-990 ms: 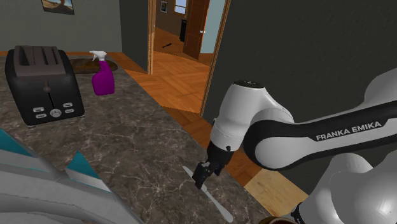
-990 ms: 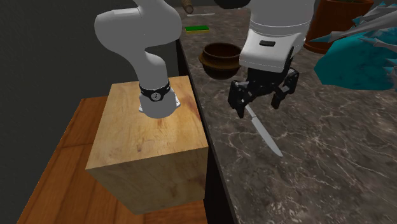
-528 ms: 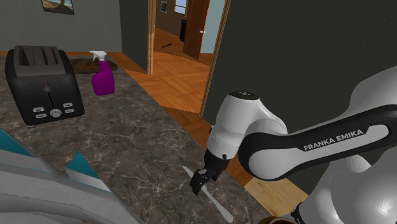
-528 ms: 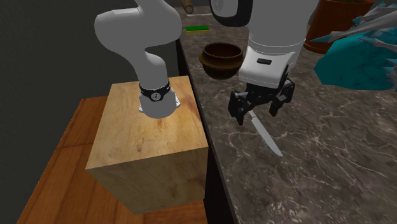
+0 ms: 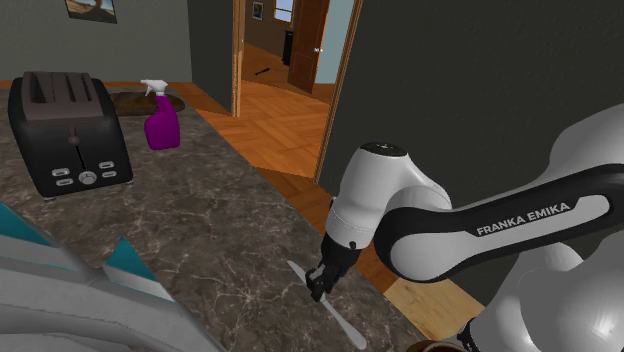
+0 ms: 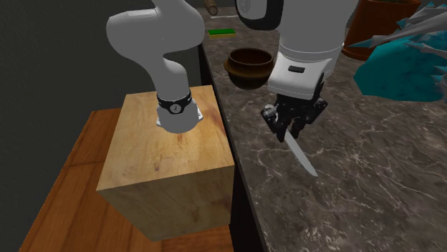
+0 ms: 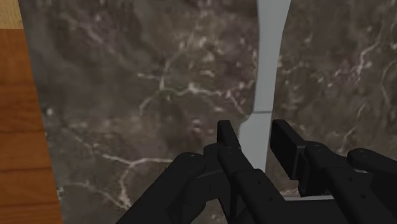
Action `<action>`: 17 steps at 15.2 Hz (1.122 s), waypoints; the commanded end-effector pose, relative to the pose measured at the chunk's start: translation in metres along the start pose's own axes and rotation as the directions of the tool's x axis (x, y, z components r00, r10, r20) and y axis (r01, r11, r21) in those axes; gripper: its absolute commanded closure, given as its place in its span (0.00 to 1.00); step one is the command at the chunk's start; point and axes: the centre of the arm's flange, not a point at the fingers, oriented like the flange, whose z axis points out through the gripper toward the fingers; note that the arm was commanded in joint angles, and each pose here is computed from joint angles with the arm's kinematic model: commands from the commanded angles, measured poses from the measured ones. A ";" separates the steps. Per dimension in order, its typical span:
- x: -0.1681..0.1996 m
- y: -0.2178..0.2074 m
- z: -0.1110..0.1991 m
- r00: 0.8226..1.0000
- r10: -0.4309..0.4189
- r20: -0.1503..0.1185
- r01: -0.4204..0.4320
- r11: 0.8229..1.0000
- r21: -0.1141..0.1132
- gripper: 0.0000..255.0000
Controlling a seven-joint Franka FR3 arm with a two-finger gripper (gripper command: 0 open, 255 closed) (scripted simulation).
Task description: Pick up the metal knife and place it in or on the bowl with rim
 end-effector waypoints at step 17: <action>-0.002 -0.008 -0.051 1.000 -0.005 0.003 0.005 1.000 0.001 1.00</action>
